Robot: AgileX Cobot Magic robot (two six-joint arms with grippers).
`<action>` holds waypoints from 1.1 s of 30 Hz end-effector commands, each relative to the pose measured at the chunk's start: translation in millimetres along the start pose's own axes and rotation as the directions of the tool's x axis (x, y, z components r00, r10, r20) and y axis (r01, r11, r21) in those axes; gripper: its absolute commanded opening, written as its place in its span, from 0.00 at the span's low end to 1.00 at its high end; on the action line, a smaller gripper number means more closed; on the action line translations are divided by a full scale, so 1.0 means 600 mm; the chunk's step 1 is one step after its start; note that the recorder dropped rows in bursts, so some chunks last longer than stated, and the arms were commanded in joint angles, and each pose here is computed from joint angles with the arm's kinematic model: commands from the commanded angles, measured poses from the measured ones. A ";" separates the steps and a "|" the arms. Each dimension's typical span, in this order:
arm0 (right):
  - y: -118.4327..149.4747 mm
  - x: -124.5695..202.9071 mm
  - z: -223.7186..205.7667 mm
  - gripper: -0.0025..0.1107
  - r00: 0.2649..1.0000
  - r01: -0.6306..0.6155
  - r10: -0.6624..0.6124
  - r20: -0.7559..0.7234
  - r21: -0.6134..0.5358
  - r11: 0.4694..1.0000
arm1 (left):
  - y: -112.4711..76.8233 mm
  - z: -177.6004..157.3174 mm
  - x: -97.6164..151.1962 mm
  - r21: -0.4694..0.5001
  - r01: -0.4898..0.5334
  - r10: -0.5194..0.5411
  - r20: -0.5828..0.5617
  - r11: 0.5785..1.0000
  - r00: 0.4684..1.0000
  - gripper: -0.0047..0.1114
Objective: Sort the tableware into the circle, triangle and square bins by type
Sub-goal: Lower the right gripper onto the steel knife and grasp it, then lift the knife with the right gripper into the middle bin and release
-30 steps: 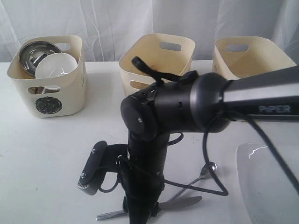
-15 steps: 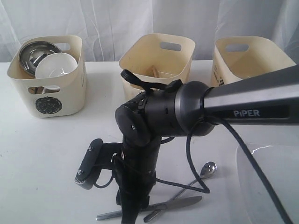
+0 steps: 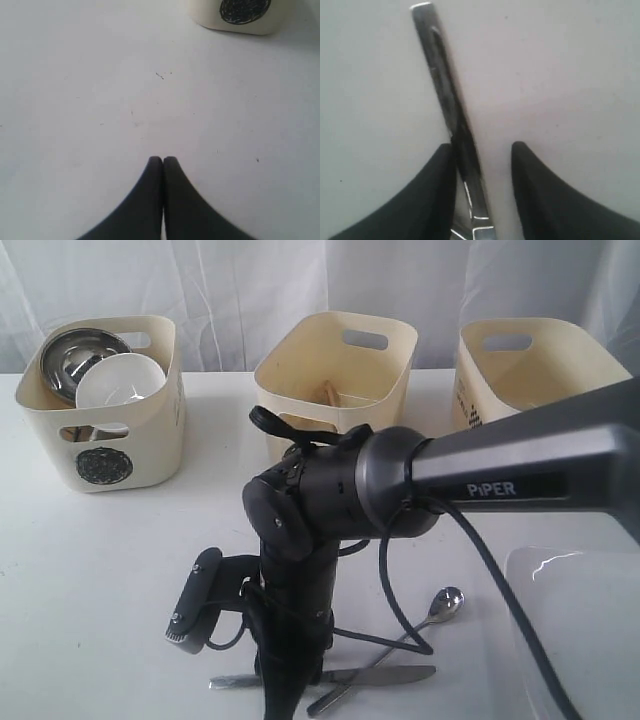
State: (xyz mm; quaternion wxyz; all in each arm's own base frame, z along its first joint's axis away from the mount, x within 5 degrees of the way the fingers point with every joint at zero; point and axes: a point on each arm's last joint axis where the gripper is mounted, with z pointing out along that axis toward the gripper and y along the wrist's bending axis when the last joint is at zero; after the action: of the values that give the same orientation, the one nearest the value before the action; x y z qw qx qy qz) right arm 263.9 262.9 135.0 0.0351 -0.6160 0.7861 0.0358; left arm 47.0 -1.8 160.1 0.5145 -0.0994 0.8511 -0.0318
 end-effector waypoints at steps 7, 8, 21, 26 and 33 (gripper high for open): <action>0.005 0.017 0.043 0.02 0.975 0.190 -0.198 -0.106 -0.079 0.979 | 0.000 0.002 0.011 0.007 -0.005 0.006 -0.045 1.000 0.999 0.04; 0.005 0.017 0.036 0.02 0.975 0.193 -0.200 -0.100 -0.071 0.979 | 0.000 0.002 0.011 0.007 -0.005 0.006 -0.045 1.000 0.999 0.04; -0.002 -0.013 -0.068 0.02 0.968 0.164 -0.187 0.166 0.145 0.976 | 0.000 0.002 0.011 0.007 -0.005 0.006 -0.045 1.000 0.999 0.04; 0.001 -0.012 -0.100 0.02 0.960 0.159 -0.193 0.201 0.174 0.972 | 0.000 0.002 0.011 0.007 -0.005 0.006 -0.045 1.000 0.999 0.04; -0.007 -0.033 -0.245 0.02 0.825 0.009 -0.257 0.504 0.443 0.897 | 0.000 0.002 0.011 0.007 -0.005 0.006 -0.045 1.000 0.999 0.04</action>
State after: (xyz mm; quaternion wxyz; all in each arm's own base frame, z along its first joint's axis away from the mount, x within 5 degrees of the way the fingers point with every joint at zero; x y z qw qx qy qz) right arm 266.8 264.6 239.7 0.2832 -0.6495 0.7047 0.0353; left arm 47.0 -1.8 160.1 0.5145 -0.0994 0.8511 -0.0318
